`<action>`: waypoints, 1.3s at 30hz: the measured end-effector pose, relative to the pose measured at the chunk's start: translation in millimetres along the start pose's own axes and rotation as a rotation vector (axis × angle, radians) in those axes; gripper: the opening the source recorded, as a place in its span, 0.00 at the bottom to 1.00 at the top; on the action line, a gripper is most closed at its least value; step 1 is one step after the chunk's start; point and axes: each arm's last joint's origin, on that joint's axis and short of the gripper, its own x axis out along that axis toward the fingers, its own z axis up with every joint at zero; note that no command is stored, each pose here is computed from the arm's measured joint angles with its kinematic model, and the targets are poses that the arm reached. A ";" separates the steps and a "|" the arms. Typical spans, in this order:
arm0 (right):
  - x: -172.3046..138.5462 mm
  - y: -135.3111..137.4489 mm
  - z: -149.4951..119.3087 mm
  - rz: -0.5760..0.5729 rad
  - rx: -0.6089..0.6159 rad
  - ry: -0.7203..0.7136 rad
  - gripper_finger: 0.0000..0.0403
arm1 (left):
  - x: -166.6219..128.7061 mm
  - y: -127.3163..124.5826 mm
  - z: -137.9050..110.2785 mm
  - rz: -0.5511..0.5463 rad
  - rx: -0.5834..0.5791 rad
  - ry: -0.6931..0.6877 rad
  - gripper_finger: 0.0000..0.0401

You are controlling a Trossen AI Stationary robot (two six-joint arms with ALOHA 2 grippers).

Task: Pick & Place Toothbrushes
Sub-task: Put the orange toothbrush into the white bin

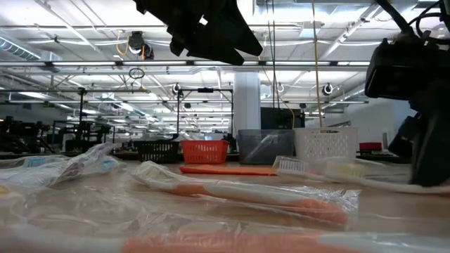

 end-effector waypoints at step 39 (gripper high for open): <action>-97.3 34.1 62.2 -0.093 -0.328 -0.797 0.00 | -1.2 -4.1 15.6 -0.063 -0.107 -0.130 0.63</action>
